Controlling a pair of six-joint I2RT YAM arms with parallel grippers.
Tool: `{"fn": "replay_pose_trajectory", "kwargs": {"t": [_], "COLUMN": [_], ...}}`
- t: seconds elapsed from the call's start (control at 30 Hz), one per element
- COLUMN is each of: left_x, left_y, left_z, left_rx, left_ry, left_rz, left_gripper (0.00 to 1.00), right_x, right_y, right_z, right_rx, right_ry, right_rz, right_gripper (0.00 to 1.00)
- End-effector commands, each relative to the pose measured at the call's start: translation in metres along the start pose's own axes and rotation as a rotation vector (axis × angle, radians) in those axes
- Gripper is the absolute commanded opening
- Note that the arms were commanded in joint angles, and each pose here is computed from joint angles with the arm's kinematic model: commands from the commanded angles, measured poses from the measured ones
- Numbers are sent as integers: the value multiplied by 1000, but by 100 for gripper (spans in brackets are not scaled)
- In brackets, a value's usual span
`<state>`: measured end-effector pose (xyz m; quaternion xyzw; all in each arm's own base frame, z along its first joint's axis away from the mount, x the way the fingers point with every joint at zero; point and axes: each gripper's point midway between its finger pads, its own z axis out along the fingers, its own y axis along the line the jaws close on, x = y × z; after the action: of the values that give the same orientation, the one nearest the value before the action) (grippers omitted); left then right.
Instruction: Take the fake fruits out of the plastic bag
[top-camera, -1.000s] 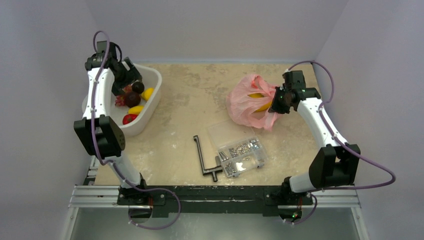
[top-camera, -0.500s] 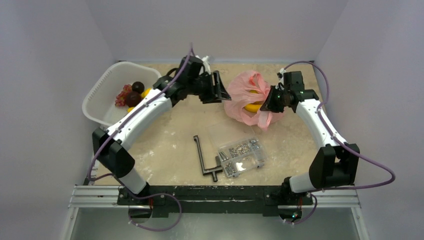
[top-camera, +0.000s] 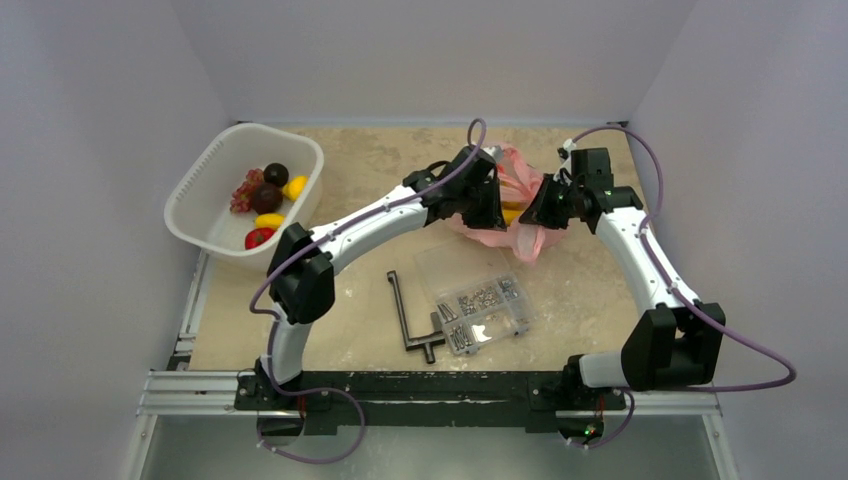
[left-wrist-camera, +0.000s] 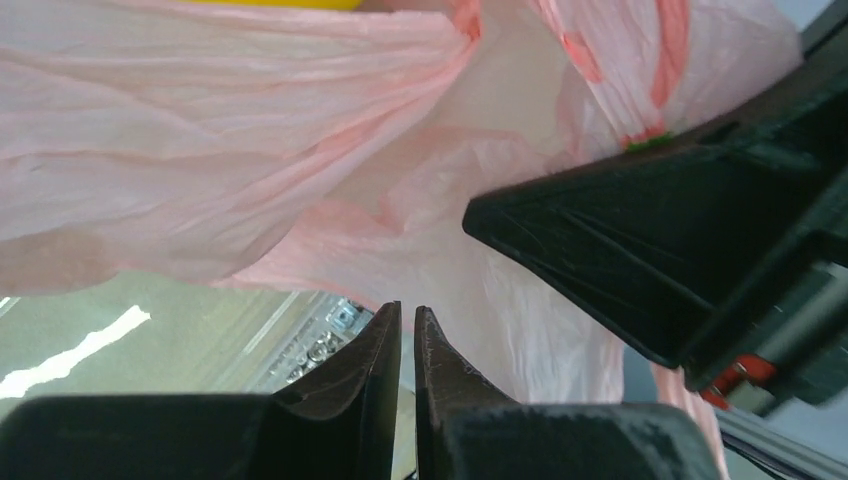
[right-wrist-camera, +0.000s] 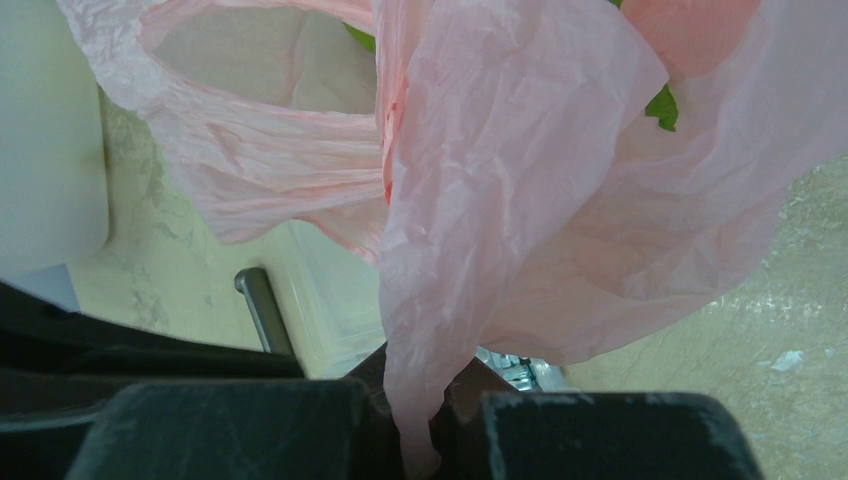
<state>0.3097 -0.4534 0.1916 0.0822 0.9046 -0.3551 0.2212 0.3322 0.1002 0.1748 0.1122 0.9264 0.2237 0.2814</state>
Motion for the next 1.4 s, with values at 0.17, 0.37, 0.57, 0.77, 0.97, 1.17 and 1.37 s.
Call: {"fn": "replay_pose_trajectory", "kwargs": {"t": [0.17,0.37,0.57,0.77,0.97,1.17,1.37], "left_x": [-51,-72,-102,-113,-115,-119,-114], "left_y": [22,60,93,99,103,121,117], "left_z": [23,42,47,55,71,75,74], "left_rx": [-285,-449,-466,-477,-475,-490,-430], "left_ry": [-314,-373,-399,-430,-422,-391,-354], "left_rz": [215,261,229,259,289,303,227], "left_gripper": [8,17,23,37,49,62,52], "right_x": [-5,-4,-8,-8,-9,-11,-11], "right_y": [17,9,9,6,2,1,0], "right_z": [-19,-23,-21,-12,-8,-6,-2], "right_rx": [-44,-2,7,11,28,36,36], "right_ry": [-21,-28,-33,-16,-6,-4,5], "right_rz": [29,10,6,11,-4,-16,-18], "right_gripper": [0,0,0,0,0,0,0]}}
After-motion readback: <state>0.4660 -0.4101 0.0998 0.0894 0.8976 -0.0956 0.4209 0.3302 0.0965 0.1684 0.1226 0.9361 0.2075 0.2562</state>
